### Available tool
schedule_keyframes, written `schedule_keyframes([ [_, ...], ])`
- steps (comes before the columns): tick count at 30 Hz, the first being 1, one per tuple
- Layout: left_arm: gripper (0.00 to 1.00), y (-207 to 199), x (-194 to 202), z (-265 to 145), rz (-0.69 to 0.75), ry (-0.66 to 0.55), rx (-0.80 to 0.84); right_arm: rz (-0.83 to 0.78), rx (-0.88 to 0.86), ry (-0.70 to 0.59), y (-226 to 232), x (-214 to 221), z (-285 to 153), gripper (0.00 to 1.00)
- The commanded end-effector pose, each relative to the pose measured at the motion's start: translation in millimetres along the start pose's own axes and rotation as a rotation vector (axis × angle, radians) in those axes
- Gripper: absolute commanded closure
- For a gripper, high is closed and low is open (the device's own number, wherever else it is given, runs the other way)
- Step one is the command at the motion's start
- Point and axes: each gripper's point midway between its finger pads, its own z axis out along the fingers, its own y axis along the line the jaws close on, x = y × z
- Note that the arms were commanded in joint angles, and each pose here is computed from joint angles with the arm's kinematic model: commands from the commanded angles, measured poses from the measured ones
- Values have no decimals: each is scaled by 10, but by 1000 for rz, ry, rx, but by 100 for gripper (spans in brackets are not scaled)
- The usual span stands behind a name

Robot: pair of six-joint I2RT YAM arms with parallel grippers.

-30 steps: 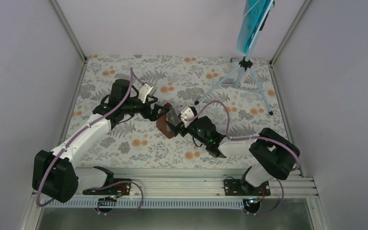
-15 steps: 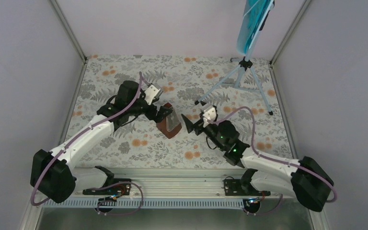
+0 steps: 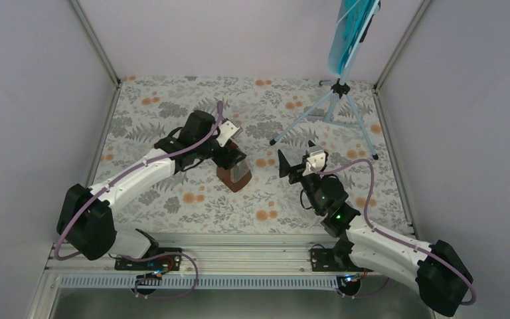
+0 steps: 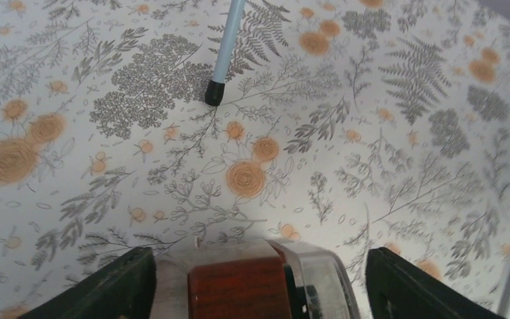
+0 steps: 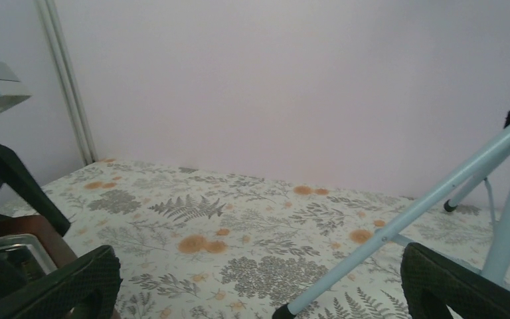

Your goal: Pack up the instrument practice props

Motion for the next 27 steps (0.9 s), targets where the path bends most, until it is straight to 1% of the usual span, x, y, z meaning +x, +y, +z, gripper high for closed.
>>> schedule_keyframes([
  [1,26,32,1,-14,28,7,-37,21,65,1,-141,47,-17,0],
  [7,43,21,83,21,32,27,-49,22,89,7,-188,79,-29,0],
  [13,55,26,96,15,36,28,-75,25,104,2,-224,69,-49,0],
  [16,57,71,94,-10,29,27,-123,27,92,3,-205,69,-50,0],
  [19,59,197,89,-82,-59,17,-225,27,52,16,-127,78,-24,0],
  [21,62,320,90,-159,-152,-2,-320,33,22,50,-58,128,14,0],
  [22,64,380,98,-207,-197,-15,-364,51,5,75,-14,162,39,0],
  [27,64,526,79,-379,-425,-121,-490,138,-155,213,324,379,86,0],
])
